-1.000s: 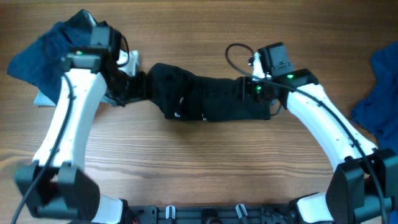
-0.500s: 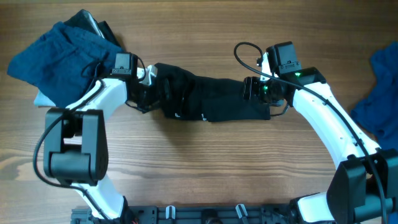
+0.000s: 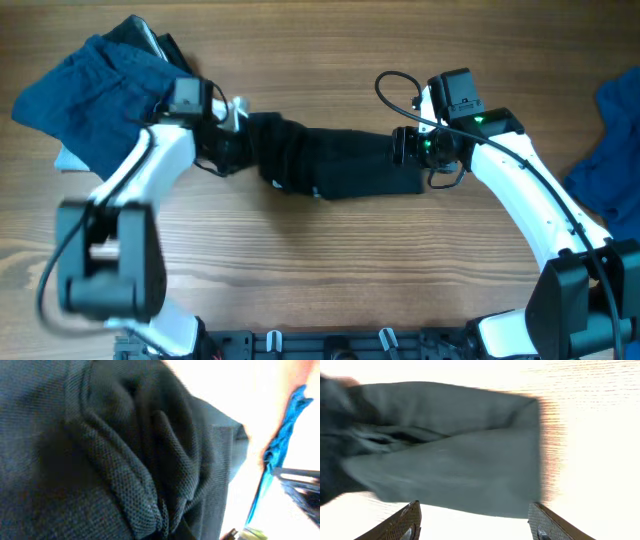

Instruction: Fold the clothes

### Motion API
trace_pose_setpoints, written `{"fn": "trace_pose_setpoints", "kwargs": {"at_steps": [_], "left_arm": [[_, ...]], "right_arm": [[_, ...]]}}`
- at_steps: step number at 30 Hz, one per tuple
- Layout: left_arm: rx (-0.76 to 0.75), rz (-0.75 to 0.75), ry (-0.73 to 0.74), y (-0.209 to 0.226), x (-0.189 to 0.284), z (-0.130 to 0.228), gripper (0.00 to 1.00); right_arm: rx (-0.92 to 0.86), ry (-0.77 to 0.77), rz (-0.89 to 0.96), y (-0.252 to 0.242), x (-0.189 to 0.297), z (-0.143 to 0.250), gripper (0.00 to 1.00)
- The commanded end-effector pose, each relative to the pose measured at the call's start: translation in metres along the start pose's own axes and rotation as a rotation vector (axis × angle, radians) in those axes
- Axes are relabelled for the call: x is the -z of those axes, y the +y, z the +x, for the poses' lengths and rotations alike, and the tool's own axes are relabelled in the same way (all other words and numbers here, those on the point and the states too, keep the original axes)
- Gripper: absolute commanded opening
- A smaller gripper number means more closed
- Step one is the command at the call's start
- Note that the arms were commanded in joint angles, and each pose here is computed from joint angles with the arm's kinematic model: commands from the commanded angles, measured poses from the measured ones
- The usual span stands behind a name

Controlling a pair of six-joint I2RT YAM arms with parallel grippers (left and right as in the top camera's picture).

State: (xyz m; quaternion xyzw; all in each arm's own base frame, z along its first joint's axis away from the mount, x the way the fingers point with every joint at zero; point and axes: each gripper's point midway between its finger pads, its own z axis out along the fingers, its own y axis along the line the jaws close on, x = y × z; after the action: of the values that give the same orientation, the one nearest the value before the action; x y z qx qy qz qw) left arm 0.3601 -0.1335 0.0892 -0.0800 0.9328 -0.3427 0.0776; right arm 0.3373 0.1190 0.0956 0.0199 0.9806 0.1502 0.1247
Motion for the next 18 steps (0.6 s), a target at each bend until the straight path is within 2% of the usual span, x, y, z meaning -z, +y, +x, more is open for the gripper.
{"fn": "trace_pose_setpoints", "kwargs": {"at_steps": [1, 5, 8, 9, 10, 14, 18], "left_arm": [[-0.239, -0.087, -0.187, -0.057, 0.05, -0.018, 0.04], [-0.372, -0.205, -0.133, -0.081, 0.011, 0.014, 0.05], [-0.455, -0.251, -0.051, -0.087, -0.036, 0.037, 0.13], [-0.475, -0.257, -0.028, -0.088, -0.05, 0.043, 0.18], [-0.524, -0.254, 0.024, -0.092, -0.081, 0.059, 0.41], [-0.612, -0.226, 0.074, -0.109, -0.113, 0.088, 0.73], [-0.664, -0.23, 0.075, -0.133, -0.102, 0.101, 0.82]], "right_arm": [[0.023, -0.017, 0.008, -0.001, 0.001, -0.003, 0.71], [-0.026, -0.031, 0.041, -0.009, 0.001, -0.005, 0.71], [-0.069, -0.034, 0.051, -0.02, 0.004, -0.008, 0.72], [-0.085, -0.03, 0.057, -0.025, 0.005, -0.007, 0.72], [-0.109, -0.022, 0.066, -0.033, 0.007, -0.007, 0.72], [-0.127, -0.016, 0.074, -0.041, 0.008, -0.006, 0.72], [-0.126, -0.017, 0.075, -0.041, 0.008, -0.006, 0.73]]}}
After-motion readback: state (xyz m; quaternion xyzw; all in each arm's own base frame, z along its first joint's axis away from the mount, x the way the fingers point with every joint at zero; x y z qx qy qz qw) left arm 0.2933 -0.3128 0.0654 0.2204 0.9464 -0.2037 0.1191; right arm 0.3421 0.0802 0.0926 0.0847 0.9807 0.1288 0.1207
